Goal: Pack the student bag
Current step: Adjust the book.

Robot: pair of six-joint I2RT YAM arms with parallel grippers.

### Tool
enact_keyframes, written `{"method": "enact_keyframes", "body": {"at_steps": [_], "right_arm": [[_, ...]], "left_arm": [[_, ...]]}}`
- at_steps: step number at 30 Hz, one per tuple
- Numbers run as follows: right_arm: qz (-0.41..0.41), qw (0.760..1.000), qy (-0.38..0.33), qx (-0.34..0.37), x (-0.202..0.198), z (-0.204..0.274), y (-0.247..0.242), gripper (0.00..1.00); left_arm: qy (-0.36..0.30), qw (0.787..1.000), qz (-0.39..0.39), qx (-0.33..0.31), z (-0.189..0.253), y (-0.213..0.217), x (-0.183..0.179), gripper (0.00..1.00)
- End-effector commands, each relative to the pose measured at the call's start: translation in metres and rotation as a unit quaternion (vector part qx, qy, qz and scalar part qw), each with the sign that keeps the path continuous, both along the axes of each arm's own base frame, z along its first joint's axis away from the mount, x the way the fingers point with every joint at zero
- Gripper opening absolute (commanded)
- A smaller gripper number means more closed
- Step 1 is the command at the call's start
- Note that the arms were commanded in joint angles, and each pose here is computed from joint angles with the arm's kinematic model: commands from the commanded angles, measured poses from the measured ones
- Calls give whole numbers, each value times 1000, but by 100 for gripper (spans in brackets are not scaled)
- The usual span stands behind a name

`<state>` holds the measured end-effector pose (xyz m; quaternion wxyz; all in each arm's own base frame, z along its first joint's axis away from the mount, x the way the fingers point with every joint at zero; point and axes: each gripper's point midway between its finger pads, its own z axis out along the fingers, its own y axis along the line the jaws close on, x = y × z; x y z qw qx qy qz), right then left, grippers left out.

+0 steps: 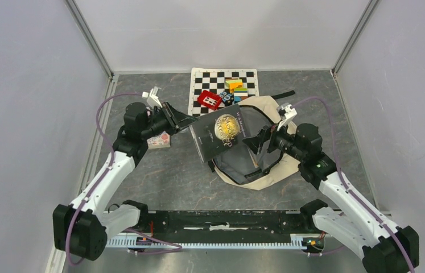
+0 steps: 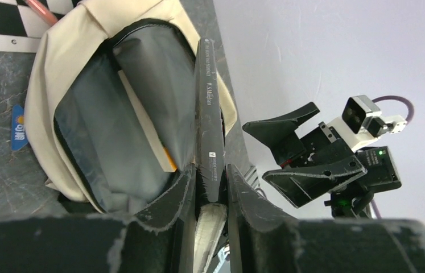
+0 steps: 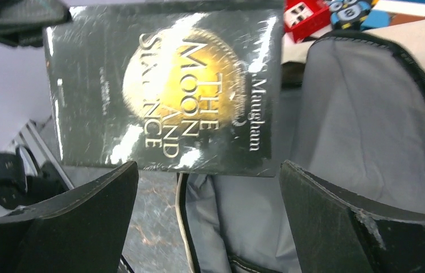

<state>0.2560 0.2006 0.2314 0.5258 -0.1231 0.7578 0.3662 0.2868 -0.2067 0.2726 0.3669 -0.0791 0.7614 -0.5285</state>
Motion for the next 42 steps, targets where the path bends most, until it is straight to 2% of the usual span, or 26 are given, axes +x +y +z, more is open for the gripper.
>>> {"method": "enact_keyframes", "body": {"at_steps": [1, 7, 11, 16, 24, 27, 29, 31, 33, 35, 37, 38, 39, 41, 42], "right_arm": [[102, 992, -60, -39, -12, -8, 18, 98], [198, 969, -130, -65, -26, 11, 34, 98], [247, 956, -131, -88, -23, 11, 46, 98], [293, 941, -85, -144, -13, -10, 54, 98], [381, 911, -53, -151, -11, -23, 79, 98], [428, 891, -25, -150, -24, -38, 89, 94], [449, 880, -13, -153, -32, -46, 95, 87], [462, 873, -3, -156, -38, -53, 98, 76], [473, 868, 2, -151, -43, -55, 100, 58], [480, 866, 1, -143, -47, -53, 101, 33], [477, 867, -2, -141, -47, -50, 101, 12], [472, 870, -7, -141, -46, -47, 101, 3], [464, 874, -9, -143, -45, -46, 100, 0], [438, 887, -19, -146, -40, -37, 98, 0], [426, 892, -21, -147, -38, -34, 97, 0]], "left_arm": [[-68, 995, -74, 1, 27, -17, -5, 2], [-57, 982, -171, 53, -3, -25, -17, 2], [-58, 974, -213, 50, -7, -30, -25, 2], [-64, 962, -260, 47, -10, -34, -34, 2], [-102, 942, -316, 57, -3, -40, -47, 2], [-111, 938, -321, 63, -1, -42, -46, 2], [-114, 936, -326, 65, -2, -45, -45, 2], [-117, 934, -330, 67, -2, -47, -44, 2], [-119, 934, -329, 71, -4, -48, -42, 2], [-121, 935, -324, 75, -4, -48, -40, 2], [-124, 937, -317, 81, -4, -48, -38, 3], [-123, 940, -307, 87, -5, -47, -35, 11], [-123, 943, -295, 95, -5, -45, -32, 26], [-132, 948, -265, 115, -5, -41, -24, 64], [-138, 950, -249, 125, -4, -39, -20, 80]]}}
